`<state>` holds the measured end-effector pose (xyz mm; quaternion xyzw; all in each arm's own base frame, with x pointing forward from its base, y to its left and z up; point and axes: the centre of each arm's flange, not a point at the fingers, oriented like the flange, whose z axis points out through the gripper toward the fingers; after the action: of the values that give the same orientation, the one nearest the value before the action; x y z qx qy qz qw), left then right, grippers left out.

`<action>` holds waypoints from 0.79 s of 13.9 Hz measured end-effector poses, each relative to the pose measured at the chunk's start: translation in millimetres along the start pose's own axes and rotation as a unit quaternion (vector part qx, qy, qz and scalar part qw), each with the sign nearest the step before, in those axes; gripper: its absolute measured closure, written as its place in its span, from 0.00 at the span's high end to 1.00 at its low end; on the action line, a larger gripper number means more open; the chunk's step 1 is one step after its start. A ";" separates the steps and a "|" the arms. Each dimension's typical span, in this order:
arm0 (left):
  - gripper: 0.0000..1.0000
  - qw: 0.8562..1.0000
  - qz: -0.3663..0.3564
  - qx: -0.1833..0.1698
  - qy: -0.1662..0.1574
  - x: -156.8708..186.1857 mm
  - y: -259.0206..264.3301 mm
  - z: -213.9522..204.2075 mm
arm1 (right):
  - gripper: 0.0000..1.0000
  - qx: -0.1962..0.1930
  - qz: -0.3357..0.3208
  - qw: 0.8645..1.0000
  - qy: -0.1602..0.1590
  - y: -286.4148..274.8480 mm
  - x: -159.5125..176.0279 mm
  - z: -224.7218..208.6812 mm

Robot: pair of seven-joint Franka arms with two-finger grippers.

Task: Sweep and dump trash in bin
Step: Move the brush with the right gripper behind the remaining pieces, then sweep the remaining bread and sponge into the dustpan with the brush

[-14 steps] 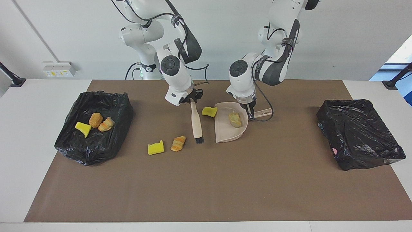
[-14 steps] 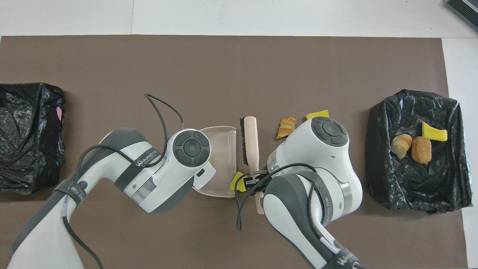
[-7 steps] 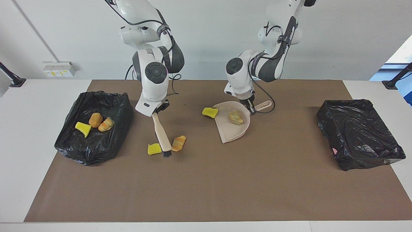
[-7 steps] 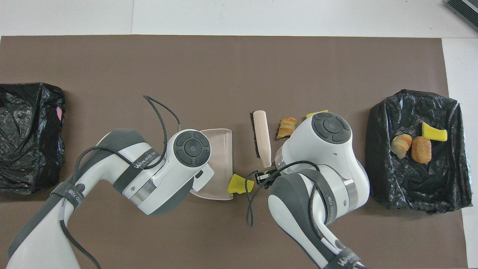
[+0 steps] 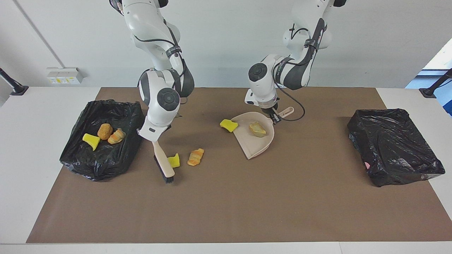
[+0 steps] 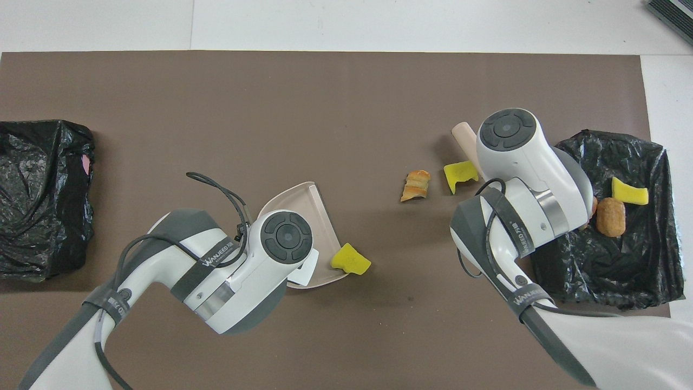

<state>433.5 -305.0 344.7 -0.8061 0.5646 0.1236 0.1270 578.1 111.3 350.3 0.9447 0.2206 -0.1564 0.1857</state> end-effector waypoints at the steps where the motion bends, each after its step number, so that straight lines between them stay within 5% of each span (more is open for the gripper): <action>1: 0.32 1.000 -0.002 0.000 0.002 0.4 0.2 -0.3 | 0.27 0.008 -0.002 1.000 -0.004 -5.2 2.4 4.3; 11: 0.32 1.000 -0.009 -0.001 0.014 3.0 0.1 -1.5 | 0.27 0.144 -0.029 0.989 -0.028 -101.2 3.8 2.7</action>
<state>434.4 -308.1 345.2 -0.8131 0.5588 0.1115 0.1193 532.7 195.9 318.0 0.9499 0.2179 -0.2186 0.0494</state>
